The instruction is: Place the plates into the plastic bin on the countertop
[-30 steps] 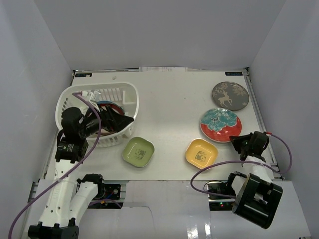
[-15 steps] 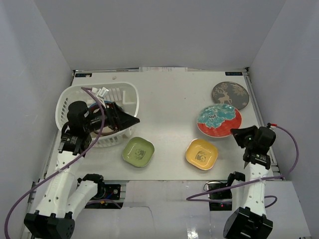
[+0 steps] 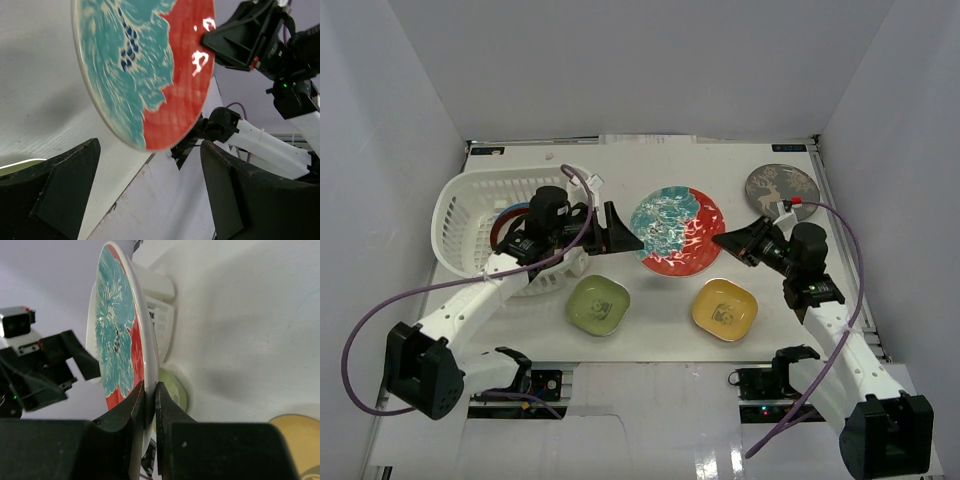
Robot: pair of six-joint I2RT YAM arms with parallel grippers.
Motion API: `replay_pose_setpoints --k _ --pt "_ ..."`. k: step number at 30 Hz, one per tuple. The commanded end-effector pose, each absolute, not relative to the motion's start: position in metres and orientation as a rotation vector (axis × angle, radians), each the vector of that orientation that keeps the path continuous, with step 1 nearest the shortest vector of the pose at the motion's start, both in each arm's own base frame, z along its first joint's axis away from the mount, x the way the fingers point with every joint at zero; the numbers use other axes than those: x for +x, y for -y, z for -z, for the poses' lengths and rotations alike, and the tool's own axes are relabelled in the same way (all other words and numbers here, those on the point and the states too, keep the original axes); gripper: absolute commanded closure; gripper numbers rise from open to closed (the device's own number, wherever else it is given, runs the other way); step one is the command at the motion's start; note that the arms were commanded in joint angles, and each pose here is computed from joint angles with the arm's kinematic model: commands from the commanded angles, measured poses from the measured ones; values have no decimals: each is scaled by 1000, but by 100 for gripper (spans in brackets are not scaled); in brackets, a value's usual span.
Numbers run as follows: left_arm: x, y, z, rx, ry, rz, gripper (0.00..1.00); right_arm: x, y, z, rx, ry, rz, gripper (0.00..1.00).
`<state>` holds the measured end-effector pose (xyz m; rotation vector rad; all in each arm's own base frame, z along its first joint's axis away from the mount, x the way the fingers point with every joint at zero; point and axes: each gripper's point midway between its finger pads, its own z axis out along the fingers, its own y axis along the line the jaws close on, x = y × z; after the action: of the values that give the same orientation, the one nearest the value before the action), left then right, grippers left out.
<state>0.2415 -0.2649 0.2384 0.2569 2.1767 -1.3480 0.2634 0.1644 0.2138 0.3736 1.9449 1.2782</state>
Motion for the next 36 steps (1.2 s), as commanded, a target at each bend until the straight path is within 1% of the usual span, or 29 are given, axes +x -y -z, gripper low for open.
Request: replay_pose_setpoints --k 1,4,5,6,8,9,10,11,12,14,15,16,17,18,19,20,22,23,24,25,27,30,36 --pt "269 269 -252 220 -2077 1292 12 256 -189 -315 119 -1648 -1455 92" --pt "280 267 -242 186 -2091 1239 23 251 -196 -316 86 -1650 -1488 92" --pt "281 266 -241 180 -2089 1230 29 249 -198 -316 79 -1652 -1497 92" --pt "283 267 -241 174 -2081 1233 43 248 -198 -314 74 -1652 -1505 92" --pt "284 267 -242 171 -2073 1233 56 246 -201 -312 70 -1662 -1525 92" --pt "284 267 -244 167 -2067 1238 67 246 -201 -311 66 -1659 -1531 92" --pt "283 267 -245 167 -2065 1238 91 246 -202 -310 76 -1665 -1545 92" --pt "284 267 -247 168 -2061 1238 98 244 -203 -309 67 -1667 -1556 92" --pt "283 265 -251 172 -2047 1233 100 243 -204 -310 59 -1662 -1564 92" --pt "284 262 -259 164 -2025 1210 100 243 -206 -307 52 -1676 -1576 92" --pt "283 259 -268 159 -2005 1196 100 244 -207 -306 56 -1692 -1575 90" --pt "285 255 -273 153 -1992 1170 100 247 -206 -302 52 -1708 -1546 84" --pt "290 248 -279 122 -1975 1120 100 250 -205 -300 53 -1722 -1523 73" --pt "291 242 -288 104 -1968 1088 100 251 -205 -298 48 -1738 -1506 50" --pt "292 230 -302 83 -1929 1049 100 254 -204 -297 64 -1765 -1483 41" --pt "297 217 -304 30 -1929 990 100 256 -202 -295 46 -1766 -1450 28" --pt "302 195 -322 -29 -1886 927 100 261 -198 -294 60 -1785 -1408 20" --pt "307 169 -328 -100 -1867 870 100 264 -196 -292 59 -1781 -1382 16" --pt "310 154 -331 -137 -1855 842 100 265 -195 -292 59 -1781 -1372 15" --pt "319 121 -334 -223 -1830 778 100 268 -192 -290 67 -1783 -1360 15" --pt "317 90 -335 -291 -1819 698 100 272 -188 -282 78 -1798 -1324 15" --pt "317 27 -335 -452 -1760 465 100 282 -176 -264 115 -1835 -1218 16" --pt "304 -31 -331 -594 -1683 129 100 307 -136 -235 244 -1870 -988 18"
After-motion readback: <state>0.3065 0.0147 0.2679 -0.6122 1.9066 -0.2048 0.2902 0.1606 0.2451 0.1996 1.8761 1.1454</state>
